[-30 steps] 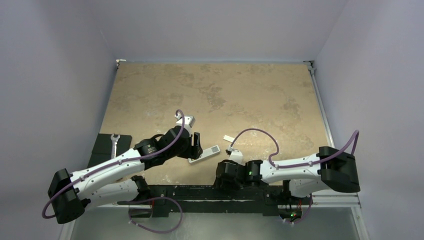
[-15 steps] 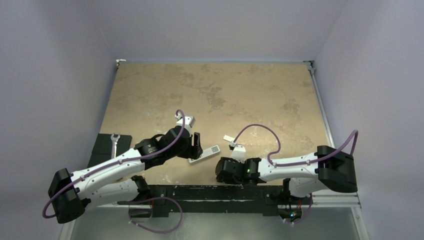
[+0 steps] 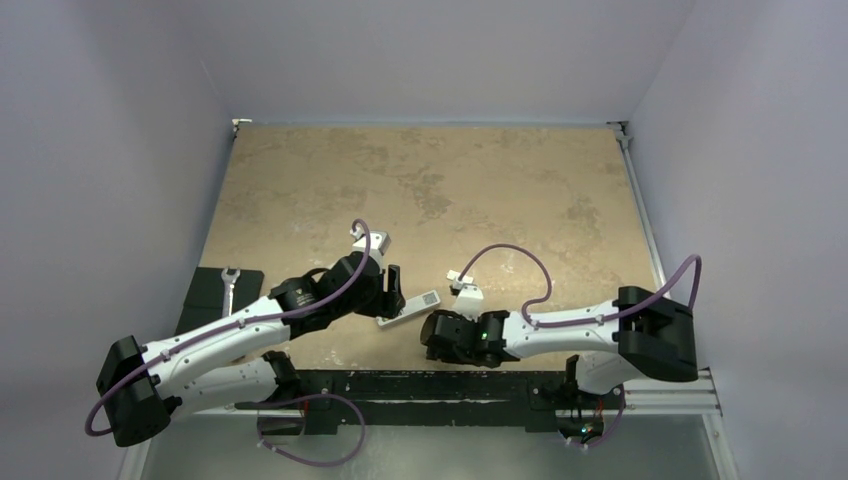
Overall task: Load the batteries into the remote control
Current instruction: Adjust the battery at the center of the board.
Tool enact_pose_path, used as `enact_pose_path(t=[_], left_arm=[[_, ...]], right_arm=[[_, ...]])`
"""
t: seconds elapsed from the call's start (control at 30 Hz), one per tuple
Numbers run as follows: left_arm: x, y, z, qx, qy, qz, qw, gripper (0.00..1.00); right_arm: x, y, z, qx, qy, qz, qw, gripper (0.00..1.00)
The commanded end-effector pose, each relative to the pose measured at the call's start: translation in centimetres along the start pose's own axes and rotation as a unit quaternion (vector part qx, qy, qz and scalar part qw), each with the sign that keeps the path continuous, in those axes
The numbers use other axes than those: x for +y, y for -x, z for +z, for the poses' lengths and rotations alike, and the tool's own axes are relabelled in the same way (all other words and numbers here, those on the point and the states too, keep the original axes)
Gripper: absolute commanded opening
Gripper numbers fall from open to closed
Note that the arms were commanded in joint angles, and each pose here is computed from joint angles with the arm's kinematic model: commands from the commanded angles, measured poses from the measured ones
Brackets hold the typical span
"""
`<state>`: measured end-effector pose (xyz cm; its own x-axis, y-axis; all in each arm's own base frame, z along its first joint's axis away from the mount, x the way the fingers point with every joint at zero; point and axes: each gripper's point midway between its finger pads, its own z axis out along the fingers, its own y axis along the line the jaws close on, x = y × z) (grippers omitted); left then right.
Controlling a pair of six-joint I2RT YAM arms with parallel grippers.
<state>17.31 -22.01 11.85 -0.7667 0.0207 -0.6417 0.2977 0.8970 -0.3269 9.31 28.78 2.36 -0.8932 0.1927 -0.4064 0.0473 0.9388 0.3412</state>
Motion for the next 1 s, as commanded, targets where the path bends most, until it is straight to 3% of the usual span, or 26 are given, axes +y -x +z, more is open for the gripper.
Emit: enact_pose_path(t=[0.0, 0.5, 0.8, 0.97], left_arm=[[-0.3, 1.0, -0.4, -0.016, -0.003, 0.011, 1.0, 0.64], [-0.2, 1.0, -0.5, -0.015, -0.003, 0.016, 1.0, 0.65], [0.0, 0.9, -0.5, -0.016, 0.0, 0.014, 1.0, 0.65], [0.0, 0.9, -0.6, -0.018, 0.001, 0.009, 1.0, 0.65]], right_arm=[[-1.0, 1.5, 0.5, -0.031, -0.04, 0.01, 0.999, 0.54], [-1.8, 1.9, 1.7, -0.038, -0.109, -0.003, 0.993, 0.45], [-1.8, 1.7, 2.1, -0.032, -0.117, -0.033, 0.992, 0.36], [-1.1, 1.7, 2.3, -0.027, -0.105, -0.057, 0.992, 0.25]])
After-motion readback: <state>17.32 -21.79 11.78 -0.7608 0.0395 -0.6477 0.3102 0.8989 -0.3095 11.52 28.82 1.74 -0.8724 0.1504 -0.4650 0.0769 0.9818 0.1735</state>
